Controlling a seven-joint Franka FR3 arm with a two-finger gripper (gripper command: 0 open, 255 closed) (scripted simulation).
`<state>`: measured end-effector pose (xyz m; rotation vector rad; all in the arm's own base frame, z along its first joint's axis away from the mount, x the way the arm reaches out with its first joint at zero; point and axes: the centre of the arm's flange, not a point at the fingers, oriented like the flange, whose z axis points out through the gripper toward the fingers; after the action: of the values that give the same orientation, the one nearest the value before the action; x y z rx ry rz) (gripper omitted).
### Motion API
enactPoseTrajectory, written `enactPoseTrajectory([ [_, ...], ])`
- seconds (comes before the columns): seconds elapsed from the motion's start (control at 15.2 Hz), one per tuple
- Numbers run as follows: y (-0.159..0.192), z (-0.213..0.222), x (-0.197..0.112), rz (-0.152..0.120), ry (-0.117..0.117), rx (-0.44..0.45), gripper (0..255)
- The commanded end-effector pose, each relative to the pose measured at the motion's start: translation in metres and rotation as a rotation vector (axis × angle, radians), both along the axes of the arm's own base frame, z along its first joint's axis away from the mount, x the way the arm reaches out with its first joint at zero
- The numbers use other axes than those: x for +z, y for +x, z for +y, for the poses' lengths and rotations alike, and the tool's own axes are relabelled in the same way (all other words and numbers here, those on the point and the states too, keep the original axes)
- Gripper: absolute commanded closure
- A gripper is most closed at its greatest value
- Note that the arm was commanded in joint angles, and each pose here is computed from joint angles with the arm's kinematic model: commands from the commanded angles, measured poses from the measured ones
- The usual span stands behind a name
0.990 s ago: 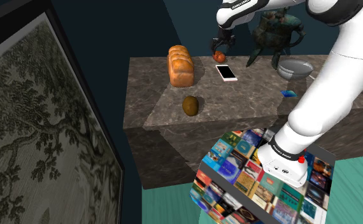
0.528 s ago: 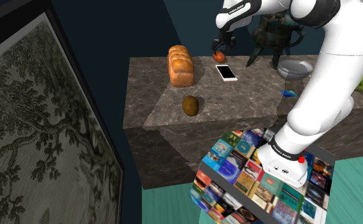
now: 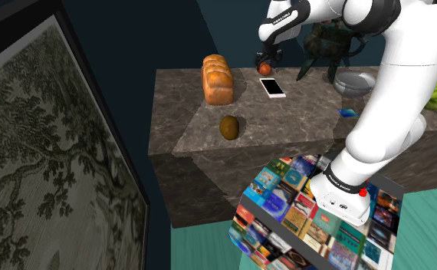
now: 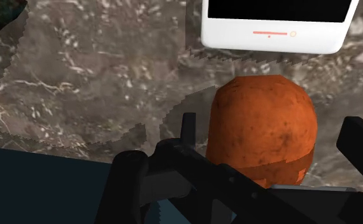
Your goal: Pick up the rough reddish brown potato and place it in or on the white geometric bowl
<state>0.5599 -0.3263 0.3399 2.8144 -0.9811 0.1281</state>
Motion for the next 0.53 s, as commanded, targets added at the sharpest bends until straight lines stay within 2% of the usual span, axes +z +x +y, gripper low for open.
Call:
enactPoseTrajectory([
  [0.0, 0.0000, -0.0001, -0.0002, 0.000, 0.000, 0.000, 0],
  [0.2, 0.0000, -0.0001, -0.0002, 0.000, 0.000, 0.000, 0],
  [0.26, 0.0000, -0.0001, -0.0002, 0.000, 0.000, 0.000, 255],
  [0.46, 0.0000, -0.0001, -0.0002, 0.000, 0.000, 0.000, 255],
])
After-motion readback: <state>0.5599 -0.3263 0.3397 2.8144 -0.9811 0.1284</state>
